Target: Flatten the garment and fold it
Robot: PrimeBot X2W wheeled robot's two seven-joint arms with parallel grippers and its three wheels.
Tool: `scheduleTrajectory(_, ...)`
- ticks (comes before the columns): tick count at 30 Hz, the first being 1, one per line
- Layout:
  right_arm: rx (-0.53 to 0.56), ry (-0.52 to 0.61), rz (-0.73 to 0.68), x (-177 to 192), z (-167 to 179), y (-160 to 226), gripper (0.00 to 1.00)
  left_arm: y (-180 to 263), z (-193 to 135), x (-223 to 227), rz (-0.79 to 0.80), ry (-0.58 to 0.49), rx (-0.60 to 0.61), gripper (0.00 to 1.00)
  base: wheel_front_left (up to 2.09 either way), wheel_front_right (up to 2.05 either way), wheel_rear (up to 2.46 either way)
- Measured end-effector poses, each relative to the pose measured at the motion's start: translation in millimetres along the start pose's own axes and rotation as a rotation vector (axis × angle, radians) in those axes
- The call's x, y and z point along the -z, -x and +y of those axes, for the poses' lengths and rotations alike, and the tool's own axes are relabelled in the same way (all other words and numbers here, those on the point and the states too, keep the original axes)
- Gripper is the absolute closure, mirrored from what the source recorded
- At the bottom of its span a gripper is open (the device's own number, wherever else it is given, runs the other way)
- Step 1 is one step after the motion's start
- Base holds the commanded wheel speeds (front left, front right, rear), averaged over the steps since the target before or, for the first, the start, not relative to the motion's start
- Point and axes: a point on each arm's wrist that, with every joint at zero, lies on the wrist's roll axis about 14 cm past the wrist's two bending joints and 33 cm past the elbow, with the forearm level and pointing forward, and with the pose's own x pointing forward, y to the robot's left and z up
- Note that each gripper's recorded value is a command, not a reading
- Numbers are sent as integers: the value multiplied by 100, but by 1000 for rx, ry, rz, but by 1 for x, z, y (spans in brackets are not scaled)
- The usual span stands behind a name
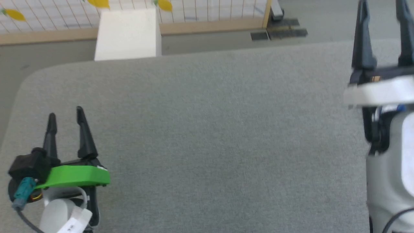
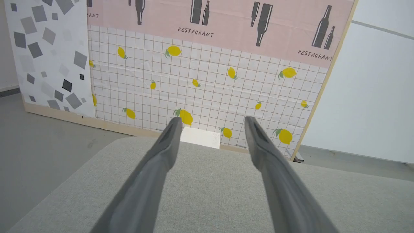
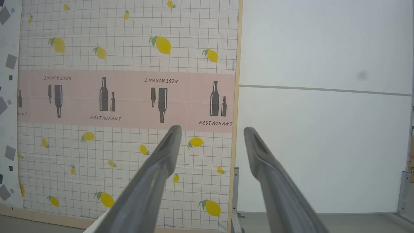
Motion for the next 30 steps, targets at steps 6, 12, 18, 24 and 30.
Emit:
scheduleTrajectory(6,49,-116,85,29,-6,50,0,13,-10,-14,-17,-12,25,0,0,0,0)
scheduleTrajectory(12,47,-139,216,60,1,97,0,32,-17,-6,25,-40,49,0,0,0,0)
scheduleTrajectory(18,6,-124,314,81,15,129,0,44,-23,12,86,-34,60,0,0,0,0)
scheduleTrajectory(24,-56,-103,381,96,34,146,0,52,-23,30,143,-17,53,0,0,0,0)
scheduleTrajectory(30,-69,-127,409,103,41,152,0,57,-26,44,186,2,58,0,0,0,0)
